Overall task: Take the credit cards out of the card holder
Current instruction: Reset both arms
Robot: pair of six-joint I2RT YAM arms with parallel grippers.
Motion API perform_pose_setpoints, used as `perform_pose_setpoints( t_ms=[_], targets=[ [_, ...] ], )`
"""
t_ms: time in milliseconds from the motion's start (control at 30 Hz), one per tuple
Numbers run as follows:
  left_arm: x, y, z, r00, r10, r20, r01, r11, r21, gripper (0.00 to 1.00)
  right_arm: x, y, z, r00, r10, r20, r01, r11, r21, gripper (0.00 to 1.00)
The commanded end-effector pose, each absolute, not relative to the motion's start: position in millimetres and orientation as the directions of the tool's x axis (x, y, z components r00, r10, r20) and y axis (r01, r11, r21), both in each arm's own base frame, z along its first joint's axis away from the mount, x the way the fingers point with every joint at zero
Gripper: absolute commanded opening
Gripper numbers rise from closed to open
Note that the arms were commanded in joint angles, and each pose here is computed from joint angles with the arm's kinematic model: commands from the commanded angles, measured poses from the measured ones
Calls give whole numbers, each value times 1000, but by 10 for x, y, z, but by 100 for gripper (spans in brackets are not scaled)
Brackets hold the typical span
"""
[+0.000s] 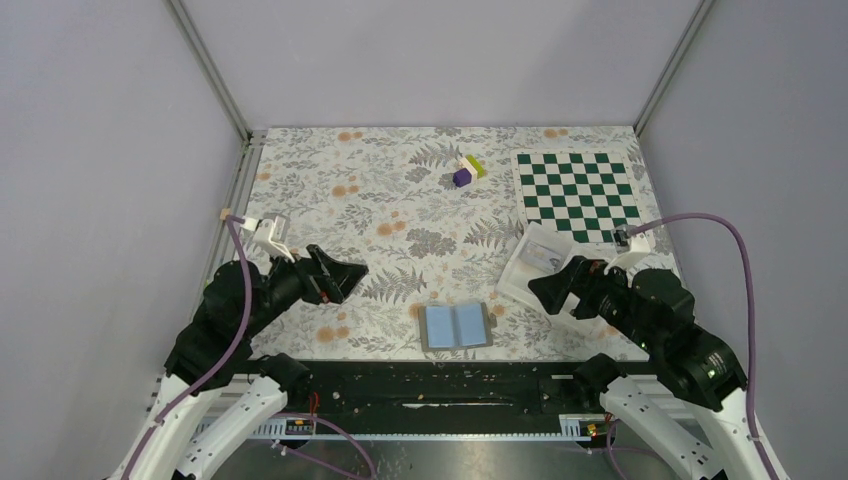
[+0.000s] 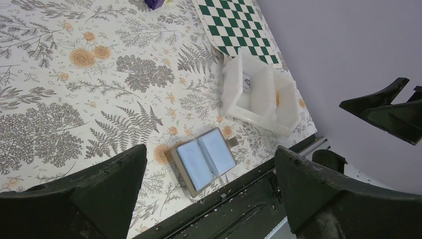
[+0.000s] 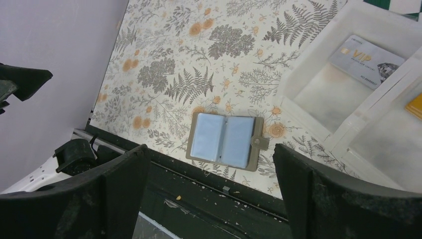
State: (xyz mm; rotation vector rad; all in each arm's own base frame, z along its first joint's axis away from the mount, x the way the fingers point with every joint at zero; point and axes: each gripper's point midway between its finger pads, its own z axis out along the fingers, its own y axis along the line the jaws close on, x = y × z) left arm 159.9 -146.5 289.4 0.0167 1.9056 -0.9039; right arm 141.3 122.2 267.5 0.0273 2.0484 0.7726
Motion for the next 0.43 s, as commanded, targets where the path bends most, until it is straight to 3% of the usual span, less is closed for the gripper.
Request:
perform_pose_setpoints(
  t_ms=[0, 400],
  targets=[
    [1633, -1487, 3085, -468, -401, -788, 407, 693, -594, 99, 1417, 1124, 2804, -536, 318, -782, -261, 819, 512, 99],
    [1621, -1460, 3057, -467, -394, -792, 401, 704, -587, 99, 1408, 1206, 2885, -537, 344, -770, -287, 784, 550, 99]
  ],
)
